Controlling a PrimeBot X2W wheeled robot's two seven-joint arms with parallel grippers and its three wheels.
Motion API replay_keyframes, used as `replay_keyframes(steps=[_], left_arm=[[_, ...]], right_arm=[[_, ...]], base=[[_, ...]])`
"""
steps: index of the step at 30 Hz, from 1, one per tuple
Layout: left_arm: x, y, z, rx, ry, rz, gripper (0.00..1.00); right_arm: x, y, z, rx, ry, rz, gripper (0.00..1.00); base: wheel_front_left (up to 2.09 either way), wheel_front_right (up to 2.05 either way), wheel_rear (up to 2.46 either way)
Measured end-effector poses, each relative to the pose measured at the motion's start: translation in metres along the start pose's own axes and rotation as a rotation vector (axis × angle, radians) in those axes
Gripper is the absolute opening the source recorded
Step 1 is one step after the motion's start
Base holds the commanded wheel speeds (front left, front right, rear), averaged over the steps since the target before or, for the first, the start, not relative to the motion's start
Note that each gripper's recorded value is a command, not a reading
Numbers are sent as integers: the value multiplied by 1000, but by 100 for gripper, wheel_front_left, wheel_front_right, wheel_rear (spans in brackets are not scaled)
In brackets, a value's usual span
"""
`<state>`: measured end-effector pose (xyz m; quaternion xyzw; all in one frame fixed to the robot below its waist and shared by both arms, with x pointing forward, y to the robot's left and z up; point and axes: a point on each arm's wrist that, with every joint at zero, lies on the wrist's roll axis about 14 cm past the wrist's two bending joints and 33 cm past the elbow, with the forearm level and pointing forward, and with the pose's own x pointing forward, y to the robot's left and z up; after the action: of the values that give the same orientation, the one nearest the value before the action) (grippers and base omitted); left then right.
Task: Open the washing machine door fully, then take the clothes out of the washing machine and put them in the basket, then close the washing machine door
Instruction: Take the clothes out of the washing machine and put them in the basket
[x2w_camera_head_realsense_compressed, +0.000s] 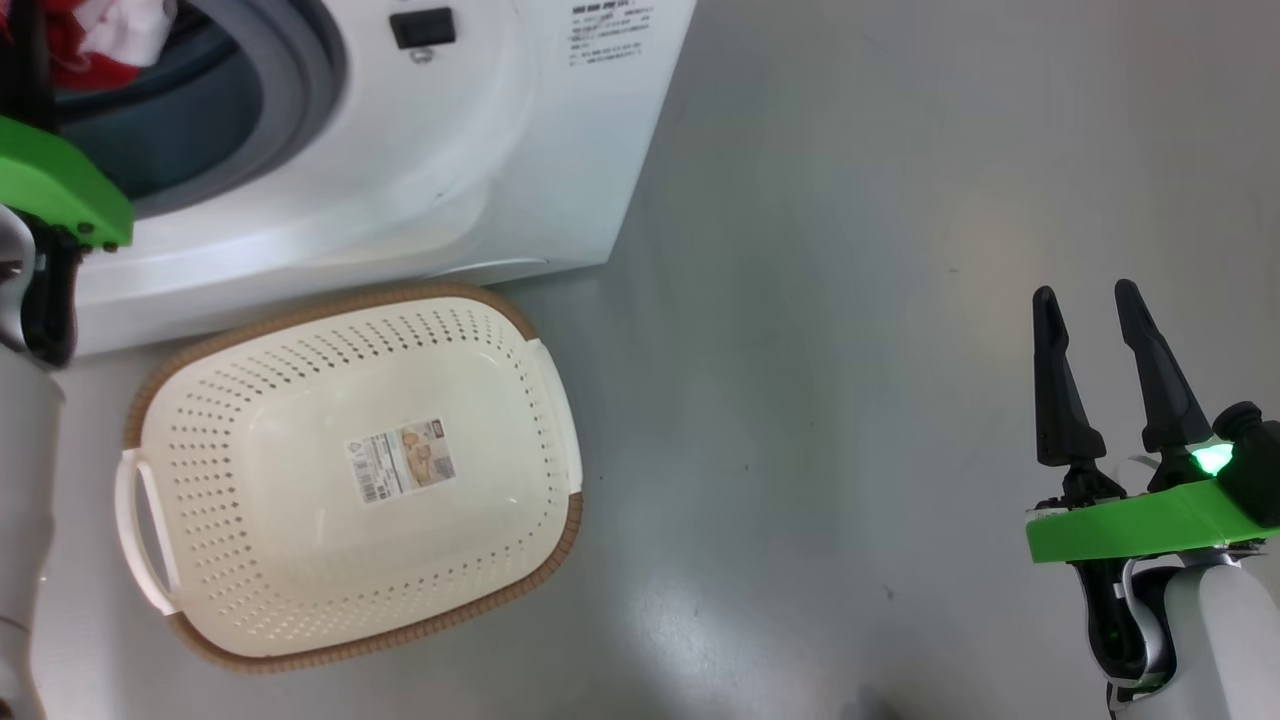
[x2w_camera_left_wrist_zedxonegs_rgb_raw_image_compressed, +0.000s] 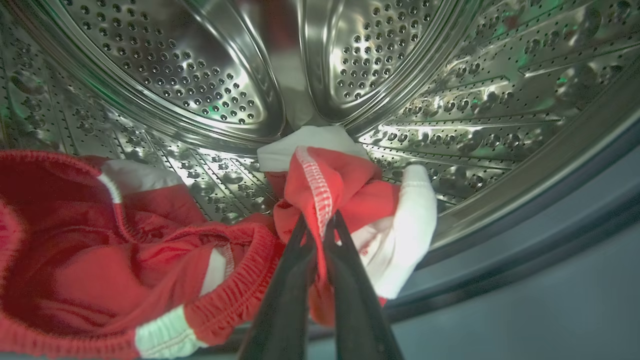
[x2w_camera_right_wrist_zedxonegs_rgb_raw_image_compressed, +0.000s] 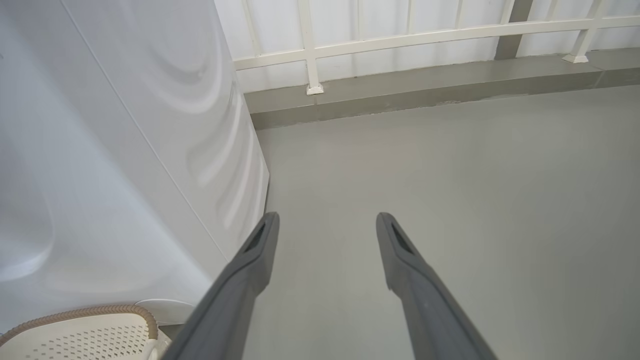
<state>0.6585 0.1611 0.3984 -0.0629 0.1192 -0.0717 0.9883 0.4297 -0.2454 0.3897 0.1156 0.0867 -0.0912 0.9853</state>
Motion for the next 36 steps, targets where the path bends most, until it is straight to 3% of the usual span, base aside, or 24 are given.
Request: replay_keyframes(steps=[15,36], left_arm=[[-69,6,52,-95,-240,51,0],[-171,1,127,-51,-545,70,0]], right_arm=[[-4,22,28,36,-73,57,100],[-24,32,39,37,-95,89,100]], base=[[0,0,0],[0,0,0]])
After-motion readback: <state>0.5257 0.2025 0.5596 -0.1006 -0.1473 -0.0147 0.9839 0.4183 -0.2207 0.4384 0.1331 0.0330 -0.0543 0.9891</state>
